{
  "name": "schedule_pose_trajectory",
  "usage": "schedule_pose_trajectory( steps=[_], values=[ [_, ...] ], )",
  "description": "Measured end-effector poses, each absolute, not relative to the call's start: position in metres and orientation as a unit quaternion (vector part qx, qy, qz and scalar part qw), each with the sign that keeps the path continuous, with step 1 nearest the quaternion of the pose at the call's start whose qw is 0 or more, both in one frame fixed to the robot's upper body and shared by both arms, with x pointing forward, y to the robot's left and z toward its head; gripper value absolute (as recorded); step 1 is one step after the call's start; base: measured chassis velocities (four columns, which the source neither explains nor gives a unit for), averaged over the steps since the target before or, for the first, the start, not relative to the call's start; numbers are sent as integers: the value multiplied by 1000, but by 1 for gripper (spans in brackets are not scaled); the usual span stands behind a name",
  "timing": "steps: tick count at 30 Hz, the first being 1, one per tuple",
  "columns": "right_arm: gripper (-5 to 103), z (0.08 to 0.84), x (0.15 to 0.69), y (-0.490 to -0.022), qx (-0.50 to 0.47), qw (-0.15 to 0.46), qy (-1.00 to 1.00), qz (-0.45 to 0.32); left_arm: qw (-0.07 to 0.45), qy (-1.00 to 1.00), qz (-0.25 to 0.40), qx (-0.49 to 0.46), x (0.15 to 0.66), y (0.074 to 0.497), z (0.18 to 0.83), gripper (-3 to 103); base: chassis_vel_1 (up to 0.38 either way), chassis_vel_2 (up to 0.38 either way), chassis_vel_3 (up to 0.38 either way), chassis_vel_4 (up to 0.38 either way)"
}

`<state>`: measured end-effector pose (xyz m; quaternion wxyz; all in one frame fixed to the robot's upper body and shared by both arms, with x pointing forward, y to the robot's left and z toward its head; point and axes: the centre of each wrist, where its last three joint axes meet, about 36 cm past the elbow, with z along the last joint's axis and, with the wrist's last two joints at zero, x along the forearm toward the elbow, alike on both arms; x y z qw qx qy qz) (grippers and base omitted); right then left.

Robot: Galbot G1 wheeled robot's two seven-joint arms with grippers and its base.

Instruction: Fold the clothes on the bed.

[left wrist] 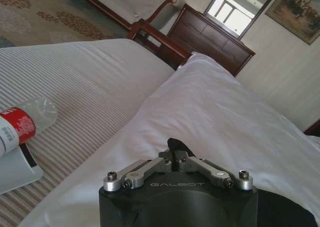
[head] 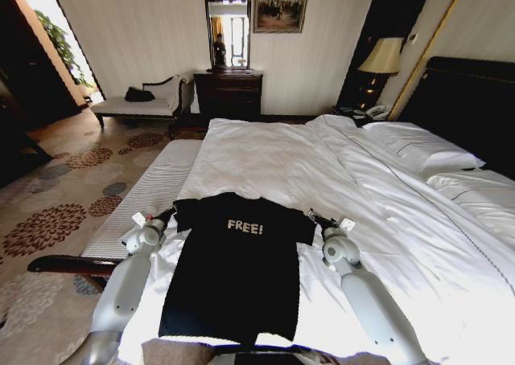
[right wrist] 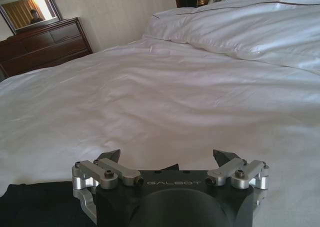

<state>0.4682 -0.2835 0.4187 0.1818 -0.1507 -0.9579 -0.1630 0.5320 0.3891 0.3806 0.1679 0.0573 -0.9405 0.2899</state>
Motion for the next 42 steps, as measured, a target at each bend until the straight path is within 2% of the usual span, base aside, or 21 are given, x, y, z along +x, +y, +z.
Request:
schedule_pose_trajectory(
  steps=[12,13,15,16,19,20,21,22,24,25,27,28,31,32,34,35,36,37,40,41,42],
  values=[
    [100,416,470,-277,-144,187,-958,-163,174,-939,283,86,536,406,371,1,0,0,0,0],
    [100,416,470,-277,-144,187,-958,-163,172,-942,275,92,533,406,368,-2,0,0,0,0],
    [100,415,470,-278,-144,188,-958,-161,165,-943,273,98,529,407,367,7,0,0,0,0],
    [100,415,470,-278,-144,188,-958,-161,165,-943,273,98,529,407,367,7,0,0,0,0],
    [100,414,471,-279,-144,189,-958,-160,140,-944,280,102,519,408,379,23,0,0,0,0],
    [100,414,471,-279,-144,189,-958,-160,140,-944,280,102,519,408,379,23,0,0,0,0],
    [100,414,471,-280,-144,189,-957,-166,129,-944,284,112,513,411,386,28,0,0,0,0],
    [100,414,471,-280,-144,189,-956,-170,124,-943,285,118,510,413,390,28,0,0,0,0],
    [100,414,470,-282,-145,195,-952,-186,111,-939,293,139,495,420,399,39,0,0,0,0],
    [100,414,470,-282,-145,195,-952,-186,111,-939,293,139,495,420,399,39,0,0,0,0],
    [100,413,470,-287,-150,203,-945,-206,103,-937,295,154,475,427,403,50,0,0,0,0],
    [100,412,470,-290,-154,208,-942,-215,102,-938,292,156,463,429,404,50,0,0,0,0],
    [100,407,470,-299,-165,219,-934,-228,113,-944,267,160,431,429,401,66,0,0,0,0],
    [100,407,470,-299,-165,219,-934,-228,113,-944,267,160,431,429,401,66,0,0,0,0],
    [100,399,472,-301,-167,226,-930,-237,116,-944,259,168,401,427,403,77,0,0,0,0],
    [100,398,473,-300,-165,227,-929,-240,116,-944,258,171,395,427,404,77,0,0,0,0],
    [100,397,473,-300,-160,226,-929,-247,114,-943,257,176,383,426,407,82,0,0,0,0],
    [100,397,473,-300,-160,226,-929,-247,114,-943,257,176,383,426,407,82,0,0,0,0],
    [100,393,471,-299,-148,223,-930,-253,114,-943,255,184,364,421,412,92,0,0,0,0],
    [102,390,470,-300,-147,223,-931,-250,113,-942,255,185,361,420,413,99,0,0,0,0],
    [98,383,470,-301,-147,221,-932,-245,111,-941,258,189,355,417,416,100,0,0,0,0]
  ],
)
